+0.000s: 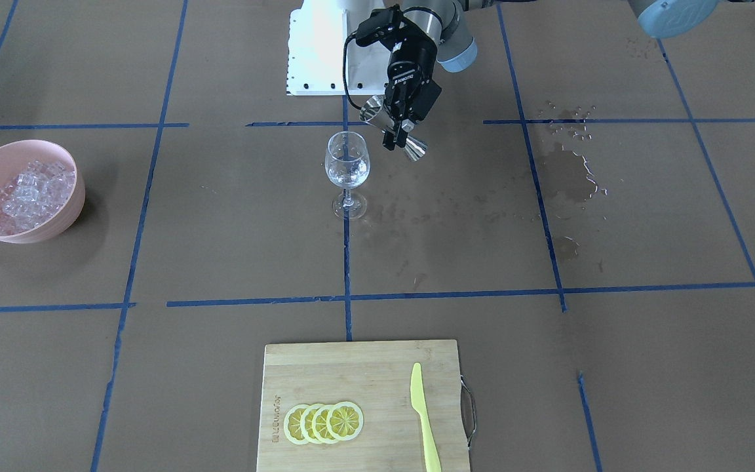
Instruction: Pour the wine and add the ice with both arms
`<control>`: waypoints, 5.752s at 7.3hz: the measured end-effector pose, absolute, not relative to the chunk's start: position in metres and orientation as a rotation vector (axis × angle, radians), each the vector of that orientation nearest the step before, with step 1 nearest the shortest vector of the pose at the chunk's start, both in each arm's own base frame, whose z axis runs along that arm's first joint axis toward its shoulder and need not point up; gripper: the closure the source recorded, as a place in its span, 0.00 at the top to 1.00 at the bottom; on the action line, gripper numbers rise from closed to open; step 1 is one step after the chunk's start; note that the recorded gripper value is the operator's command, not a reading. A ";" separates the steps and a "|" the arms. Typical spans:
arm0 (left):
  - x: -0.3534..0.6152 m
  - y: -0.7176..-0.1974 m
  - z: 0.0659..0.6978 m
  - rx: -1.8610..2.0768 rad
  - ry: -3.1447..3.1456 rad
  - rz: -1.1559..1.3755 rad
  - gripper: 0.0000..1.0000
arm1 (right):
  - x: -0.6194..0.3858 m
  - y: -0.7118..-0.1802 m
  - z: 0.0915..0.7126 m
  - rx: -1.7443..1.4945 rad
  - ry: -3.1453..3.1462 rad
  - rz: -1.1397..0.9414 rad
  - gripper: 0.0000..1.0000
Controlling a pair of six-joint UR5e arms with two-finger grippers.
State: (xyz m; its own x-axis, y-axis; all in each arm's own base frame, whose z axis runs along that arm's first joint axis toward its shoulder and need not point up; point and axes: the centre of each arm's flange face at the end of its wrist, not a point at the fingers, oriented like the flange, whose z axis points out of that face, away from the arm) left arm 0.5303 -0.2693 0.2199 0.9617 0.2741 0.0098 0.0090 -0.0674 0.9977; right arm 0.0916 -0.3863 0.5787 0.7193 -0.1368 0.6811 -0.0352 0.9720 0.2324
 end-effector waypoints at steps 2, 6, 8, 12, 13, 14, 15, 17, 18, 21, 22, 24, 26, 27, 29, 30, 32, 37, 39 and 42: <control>0.525 -0.280 0.220 1.629 0.211 0.203 0.00 | 0.092 -0.386 0.579 0.236 -0.768 -0.054 1.00; 0.511 -0.312 0.224 1.621 0.273 0.124 0.00 | 0.093 -0.385 0.579 0.237 -0.768 -0.053 1.00; 0.510 -0.320 0.228 1.616 0.260 0.136 0.00 | 0.094 -0.385 0.579 0.239 -0.767 -0.052 1.00; 0.527 -0.308 0.226 1.593 0.204 0.237 0.00 | 0.097 -0.383 0.579 0.240 -0.767 -0.043 1.00; 0.531 -0.300 0.225 1.594 0.201 0.262 0.00 | 0.098 -0.382 0.580 0.239 -0.767 -0.041 1.00; 0.534 -0.295 0.225 1.597 0.185 0.292 0.00 | 0.098 -0.381 0.581 0.237 -0.767 -0.038 1.00; 0.537 -0.290 0.224 1.601 0.167 0.322 0.00 | 0.099 -0.379 0.582 0.236 -0.767 -0.035 1.00; 0.537 -0.284 0.219 1.615 0.110 0.393 0.00 | 0.101 -0.376 0.584 0.234 -0.767 -0.029 1.00; 0.534 -0.282 0.215 1.625 0.071 0.432 0.00 | 0.102 -0.375 0.584 0.234 -0.767 -0.027 1.00; 0.529 -0.281 0.208 1.644 -0.067 0.556 0.00 | 0.102 -0.373 0.585 0.231 -0.769 -0.024 1.00; 0.528 -0.282 0.208 1.646 -0.104 0.587 0.00 | 0.102 -0.373 0.586 0.230 -0.769 -0.023 1.00; 0.526 -0.283 0.208 1.642 -0.188 0.637 0.00 | 0.102 -0.373 0.586 0.230 -0.769 -0.022 1.00; 0.523 -0.284 0.208 1.631 -0.300 0.698 0.00 | 0.102 -0.373 0.586 0.230 -0.769 -0.022 1.00; 0.521 -0.284 0.206 1.626 -0.357 0.737 0.00 | 0.102 -0.373 0.586 0.229 -0.769 -0.021 1.00; 0.516 -0.283 0.201 1.617 -0.462 0.818 0.00 | 0.102 -0.372 0.587 0.228 -0.769 -0.020 1.00; 0.515 -0.283 0.200 1.612 -0.511 0.859 0.00 | 0.102 -0.372 0.587 0.227 -0.769 -0.020 1.00; 0.515 -0.283 0.195 1.603 -0.580 0.919 0.00 | 0.102 -0.372 0.588 0.225 -0.769 -0.019 1.00; 0.490 -0.283 0.186 1.713 -0.371 0.661 0.00 | 0.102 -0.370 0.590 0.222 -0.769 -0.021 1.00; 0.483 -0.284 0.190 1.764 -0.197 0.526 0.00 | 0.102 -0.370 0.590 0.223 -0.769 -0.022 1.00; 0.472 -0.288 0.222 1.812 -0.008 0.446 0.00 | 0.102 -0.370 0.589 0.225 -0.769 -0.026 1.00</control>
State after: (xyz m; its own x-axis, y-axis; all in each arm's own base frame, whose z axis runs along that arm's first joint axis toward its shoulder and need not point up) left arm 0.4720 -0.2878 0.2223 0.9262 0.2236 0.3035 -0.2338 -0.2910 0.9277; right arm 0.1020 -0.3696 0.5892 0.7198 -0.1052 0.6862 -0.0590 0.9756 0.2115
